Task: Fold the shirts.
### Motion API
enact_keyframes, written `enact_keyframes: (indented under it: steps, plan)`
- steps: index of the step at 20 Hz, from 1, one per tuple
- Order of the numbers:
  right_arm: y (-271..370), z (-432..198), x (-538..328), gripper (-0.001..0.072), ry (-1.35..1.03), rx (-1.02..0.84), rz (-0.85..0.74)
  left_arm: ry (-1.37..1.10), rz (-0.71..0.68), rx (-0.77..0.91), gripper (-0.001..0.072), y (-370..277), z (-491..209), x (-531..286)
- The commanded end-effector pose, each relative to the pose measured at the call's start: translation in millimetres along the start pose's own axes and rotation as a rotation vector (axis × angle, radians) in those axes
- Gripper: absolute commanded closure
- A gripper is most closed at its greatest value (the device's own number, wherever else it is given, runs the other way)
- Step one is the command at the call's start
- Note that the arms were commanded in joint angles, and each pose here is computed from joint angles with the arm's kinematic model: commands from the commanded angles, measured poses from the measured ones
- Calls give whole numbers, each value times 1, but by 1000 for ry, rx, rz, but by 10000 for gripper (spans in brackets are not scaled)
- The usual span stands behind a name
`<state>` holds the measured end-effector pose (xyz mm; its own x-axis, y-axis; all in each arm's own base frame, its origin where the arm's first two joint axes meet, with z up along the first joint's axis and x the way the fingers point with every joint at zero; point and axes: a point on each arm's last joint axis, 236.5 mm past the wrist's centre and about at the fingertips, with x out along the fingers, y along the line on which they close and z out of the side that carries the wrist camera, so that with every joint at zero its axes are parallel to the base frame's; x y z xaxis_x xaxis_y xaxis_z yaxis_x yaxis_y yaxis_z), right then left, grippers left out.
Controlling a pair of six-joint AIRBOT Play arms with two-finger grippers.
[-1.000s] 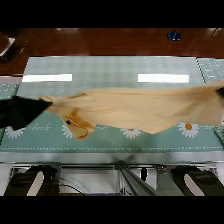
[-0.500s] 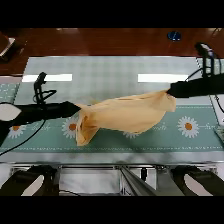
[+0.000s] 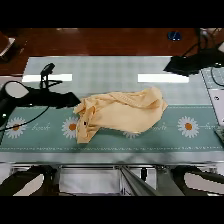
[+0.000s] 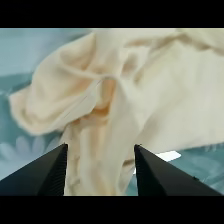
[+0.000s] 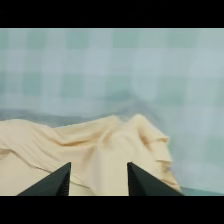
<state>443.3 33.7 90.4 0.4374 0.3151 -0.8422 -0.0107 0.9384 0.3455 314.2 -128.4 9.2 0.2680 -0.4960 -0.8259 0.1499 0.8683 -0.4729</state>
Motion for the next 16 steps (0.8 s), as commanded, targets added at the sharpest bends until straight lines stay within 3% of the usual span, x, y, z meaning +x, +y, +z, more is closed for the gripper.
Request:
enact_keyframes:
  steps: [1,4,8,16]
  plan:
    - [-78,-27,-42,300,31,137,-116,182,115,-50,201,43,-61,-38]
    - [-105,-100,-27,300,50,298,-88,260,70,-32,201,38,-127,-23]
    - [-88,-190,9,300,139,361,-10,325,-30,96,201,20,-181,-4]
    - [-65,-215,23,300,172,406,86,217,-82,220,201,-10,-154,25]
